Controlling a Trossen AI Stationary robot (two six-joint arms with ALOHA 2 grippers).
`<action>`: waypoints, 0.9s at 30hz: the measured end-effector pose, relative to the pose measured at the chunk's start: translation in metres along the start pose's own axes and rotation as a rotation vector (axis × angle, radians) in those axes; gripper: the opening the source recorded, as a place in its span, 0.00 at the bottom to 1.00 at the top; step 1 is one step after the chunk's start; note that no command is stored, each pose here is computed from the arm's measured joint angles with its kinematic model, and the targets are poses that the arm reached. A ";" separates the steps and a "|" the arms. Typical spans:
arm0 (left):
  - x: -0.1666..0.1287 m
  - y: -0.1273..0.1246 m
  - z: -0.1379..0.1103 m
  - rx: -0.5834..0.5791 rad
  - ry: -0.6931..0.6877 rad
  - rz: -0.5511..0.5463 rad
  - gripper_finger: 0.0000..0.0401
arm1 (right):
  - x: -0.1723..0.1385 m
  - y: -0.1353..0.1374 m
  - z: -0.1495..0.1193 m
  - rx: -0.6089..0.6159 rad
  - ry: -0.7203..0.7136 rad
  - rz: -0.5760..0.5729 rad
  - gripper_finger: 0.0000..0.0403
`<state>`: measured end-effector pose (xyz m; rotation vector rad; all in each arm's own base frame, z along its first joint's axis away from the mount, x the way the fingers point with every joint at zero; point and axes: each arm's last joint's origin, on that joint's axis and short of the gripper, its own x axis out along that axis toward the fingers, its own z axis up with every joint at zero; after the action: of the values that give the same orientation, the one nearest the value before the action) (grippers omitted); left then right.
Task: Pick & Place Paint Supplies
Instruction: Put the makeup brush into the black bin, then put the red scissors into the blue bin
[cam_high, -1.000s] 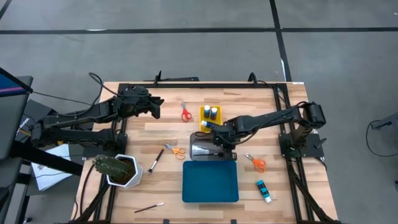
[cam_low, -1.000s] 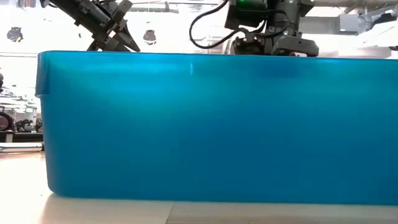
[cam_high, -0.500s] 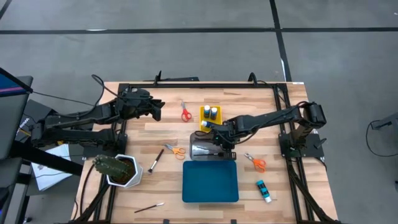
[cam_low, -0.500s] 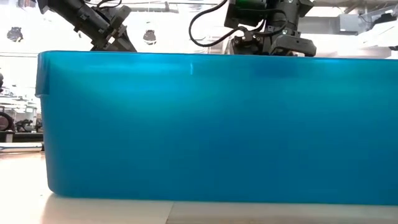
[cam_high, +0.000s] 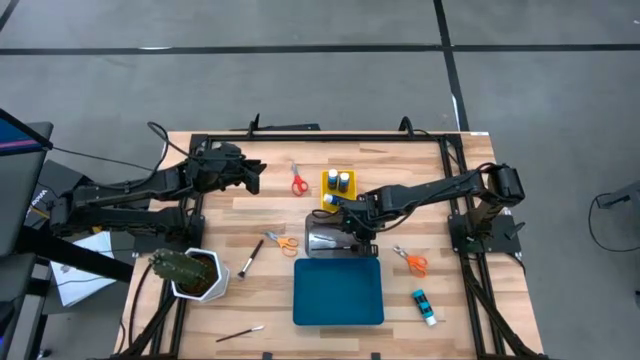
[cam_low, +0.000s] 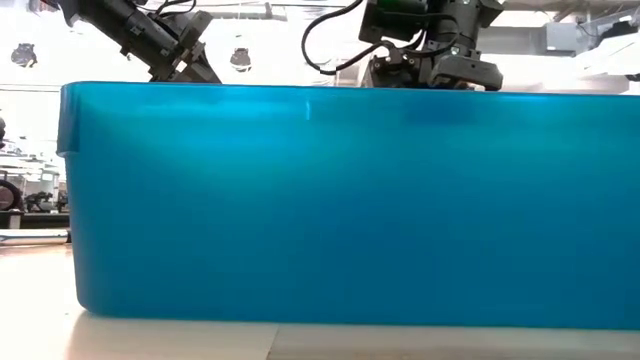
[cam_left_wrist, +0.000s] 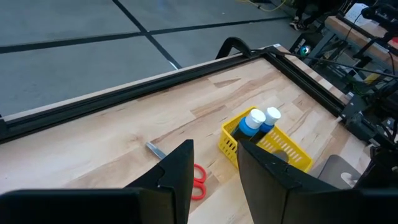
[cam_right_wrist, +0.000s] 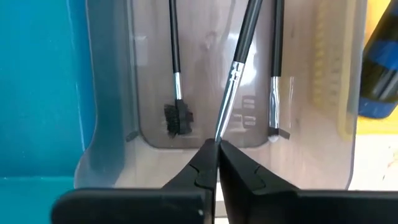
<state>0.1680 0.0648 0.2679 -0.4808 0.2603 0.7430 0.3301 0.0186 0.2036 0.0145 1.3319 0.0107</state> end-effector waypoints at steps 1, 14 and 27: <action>0.000 0.000 0.000 0.000 0.000 0.000 0.29 | 0.000 0.000 0.000 -0.004 -0.003 0.000 0.04; 0.000 0.000 0.000 0.000 0.000 0.000 0.29 | 0.000 -0.007 0.001 0.014 -0.004 -0.007 0.11; 0.000 0.000 0.001 -0.003 -0.008 -0.003 0.29 | -0.018 -0.026 0.019 0.286 -0.263 0.012 0.11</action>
<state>0.1683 0.0649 0.2687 -0.4809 0.2512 0.7422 0.3446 -0.0081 0.2254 0.2579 1.0615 -0.1669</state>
